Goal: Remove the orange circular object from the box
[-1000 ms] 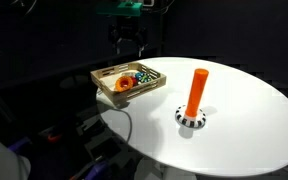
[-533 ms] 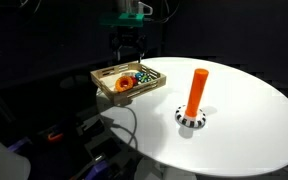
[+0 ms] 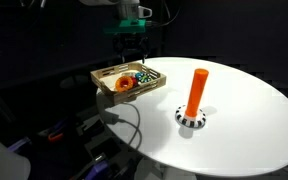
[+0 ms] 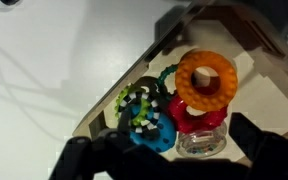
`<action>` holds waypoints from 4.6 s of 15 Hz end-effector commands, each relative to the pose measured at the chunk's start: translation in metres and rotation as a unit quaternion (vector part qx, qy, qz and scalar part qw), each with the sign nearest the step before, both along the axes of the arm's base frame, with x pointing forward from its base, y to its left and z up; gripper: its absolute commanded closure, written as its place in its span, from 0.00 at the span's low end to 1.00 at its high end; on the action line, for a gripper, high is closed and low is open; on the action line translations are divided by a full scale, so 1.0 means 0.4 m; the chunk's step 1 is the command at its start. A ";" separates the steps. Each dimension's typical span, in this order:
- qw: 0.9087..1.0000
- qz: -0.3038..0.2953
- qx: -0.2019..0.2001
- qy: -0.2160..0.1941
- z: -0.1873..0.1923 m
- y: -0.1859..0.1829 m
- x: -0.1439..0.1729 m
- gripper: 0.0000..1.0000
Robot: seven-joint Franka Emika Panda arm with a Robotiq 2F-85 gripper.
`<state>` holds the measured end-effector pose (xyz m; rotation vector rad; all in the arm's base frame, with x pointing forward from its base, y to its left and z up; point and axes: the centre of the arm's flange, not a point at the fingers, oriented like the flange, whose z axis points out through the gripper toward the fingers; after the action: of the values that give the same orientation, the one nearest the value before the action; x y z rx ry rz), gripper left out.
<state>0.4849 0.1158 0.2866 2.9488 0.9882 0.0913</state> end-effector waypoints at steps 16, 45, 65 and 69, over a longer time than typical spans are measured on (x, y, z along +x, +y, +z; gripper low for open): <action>1.000 0.012 0.021 0.008 -0.145 0.023 -0.042 0.00; 1.000 0.007 0.021 0.014 -0.254 0.006 -0.040 0.32; 0.997 -0.029 0.067 -0.028 -0.104 -0.061 -0.027 0.95; 0.995 -0.062 0.066 -0.037 -0.055 -0.116 -0.020 0.95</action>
<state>0.4869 0.0912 0.2424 3.0868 0.8576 0.2656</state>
